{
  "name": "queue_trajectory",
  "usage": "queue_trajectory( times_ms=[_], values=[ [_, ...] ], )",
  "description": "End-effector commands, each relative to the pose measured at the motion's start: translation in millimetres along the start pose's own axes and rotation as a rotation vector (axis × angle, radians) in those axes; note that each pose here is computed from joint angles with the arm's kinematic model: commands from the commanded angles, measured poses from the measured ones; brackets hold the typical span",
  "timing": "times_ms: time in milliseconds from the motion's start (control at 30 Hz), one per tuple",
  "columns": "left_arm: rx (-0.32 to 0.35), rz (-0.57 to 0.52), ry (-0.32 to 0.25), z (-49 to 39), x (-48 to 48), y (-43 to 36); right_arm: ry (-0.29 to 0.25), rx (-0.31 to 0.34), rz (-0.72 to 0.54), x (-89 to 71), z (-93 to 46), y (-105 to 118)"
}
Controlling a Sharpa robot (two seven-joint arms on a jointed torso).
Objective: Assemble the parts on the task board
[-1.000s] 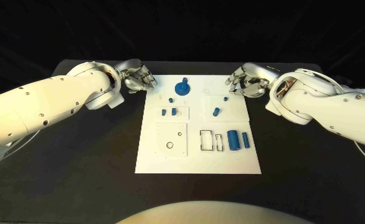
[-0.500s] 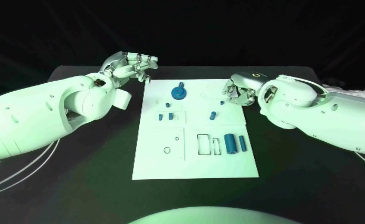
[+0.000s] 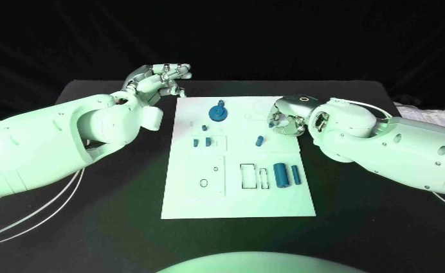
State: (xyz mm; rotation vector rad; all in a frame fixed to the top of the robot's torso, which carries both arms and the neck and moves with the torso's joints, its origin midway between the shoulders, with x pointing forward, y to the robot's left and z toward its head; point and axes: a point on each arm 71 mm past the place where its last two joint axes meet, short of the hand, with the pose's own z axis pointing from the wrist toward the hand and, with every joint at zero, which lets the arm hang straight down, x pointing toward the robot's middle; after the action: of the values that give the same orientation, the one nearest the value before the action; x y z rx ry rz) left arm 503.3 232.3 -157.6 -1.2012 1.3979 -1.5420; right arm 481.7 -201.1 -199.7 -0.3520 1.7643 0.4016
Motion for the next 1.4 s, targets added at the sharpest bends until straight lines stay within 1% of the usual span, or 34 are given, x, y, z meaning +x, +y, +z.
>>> queue_trajectory(
  times_ms=[33,400,800,1033,1100,1167,1400],
  values=[
    [0.011,-0.036,0.0,0.7,2.7,-0.7,0.021,-0.013,-0.03,4.5,0.7,3.8],
    [0.007,-0.034,0.023,1.7,9.3,0.1,0.02,-0.013,-0.028,5.8,3.7,7.6],
    [0.004,-0.023,0.027,2.0,10.6,0.5,0.059,0.001,-0.072,12.3,7.1,7.1],
    [0.003,-0.019,0.025,2.0,10.9,0.5,0.058,0.001,-0.081,13.0,7.1,7.9],
    [0.003,-0.018,0.025,2.0,10.9,0.5,0.043,0.004,-0.079,12.0,7.0,7.8],
    [0.002,-0.018,0.024,2.1,10.8,0.6,0.013,0.01,-0.073,10.0,6.5,7.7],
    [0.003,-0.014,0.022,2.2,10.3,0.6,-0.109,0.02,-0.03,0.8,2.5,7.9]
  ],
)
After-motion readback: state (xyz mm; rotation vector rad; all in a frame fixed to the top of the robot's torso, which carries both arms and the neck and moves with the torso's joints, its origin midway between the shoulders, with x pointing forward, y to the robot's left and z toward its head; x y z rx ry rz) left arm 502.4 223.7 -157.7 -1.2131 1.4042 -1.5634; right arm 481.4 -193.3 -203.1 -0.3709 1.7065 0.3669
